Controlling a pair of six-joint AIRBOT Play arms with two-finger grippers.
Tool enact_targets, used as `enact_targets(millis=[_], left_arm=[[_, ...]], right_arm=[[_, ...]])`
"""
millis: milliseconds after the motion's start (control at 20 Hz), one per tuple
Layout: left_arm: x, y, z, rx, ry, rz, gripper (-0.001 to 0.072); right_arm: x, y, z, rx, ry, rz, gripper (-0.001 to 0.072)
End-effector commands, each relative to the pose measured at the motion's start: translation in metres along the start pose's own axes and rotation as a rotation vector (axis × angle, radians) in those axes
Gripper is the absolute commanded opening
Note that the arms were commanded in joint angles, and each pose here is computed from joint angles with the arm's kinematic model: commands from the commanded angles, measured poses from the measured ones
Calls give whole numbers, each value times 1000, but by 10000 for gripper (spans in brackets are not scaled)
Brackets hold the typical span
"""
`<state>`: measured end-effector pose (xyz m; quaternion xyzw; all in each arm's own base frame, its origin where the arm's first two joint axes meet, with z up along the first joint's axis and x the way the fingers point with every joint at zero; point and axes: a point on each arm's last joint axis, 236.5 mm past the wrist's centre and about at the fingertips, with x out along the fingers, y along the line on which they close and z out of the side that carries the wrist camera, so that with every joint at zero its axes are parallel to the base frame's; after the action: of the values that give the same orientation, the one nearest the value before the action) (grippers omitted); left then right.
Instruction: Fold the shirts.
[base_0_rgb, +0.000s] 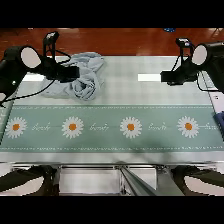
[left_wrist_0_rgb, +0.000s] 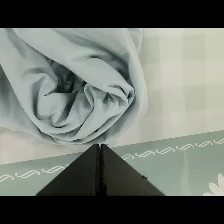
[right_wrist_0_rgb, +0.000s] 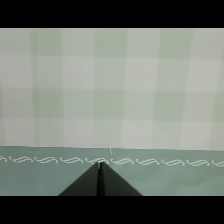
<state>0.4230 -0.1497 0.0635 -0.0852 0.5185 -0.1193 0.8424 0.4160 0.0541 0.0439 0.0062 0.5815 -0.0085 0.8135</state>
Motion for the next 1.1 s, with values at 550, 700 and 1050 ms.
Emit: enact_targets(millis=[550,700,1050], left_arm=[[0,0,0,0,1,0,22],[1,-2,1,2,-7,-3,22],[7,2,74,9,-300,-18,372]], right_arm=[[0,1,0,-1,-1,1,20],[0,1,1,0,-6,2,20],[-3,-24,37,-78,-152,-109,406]])
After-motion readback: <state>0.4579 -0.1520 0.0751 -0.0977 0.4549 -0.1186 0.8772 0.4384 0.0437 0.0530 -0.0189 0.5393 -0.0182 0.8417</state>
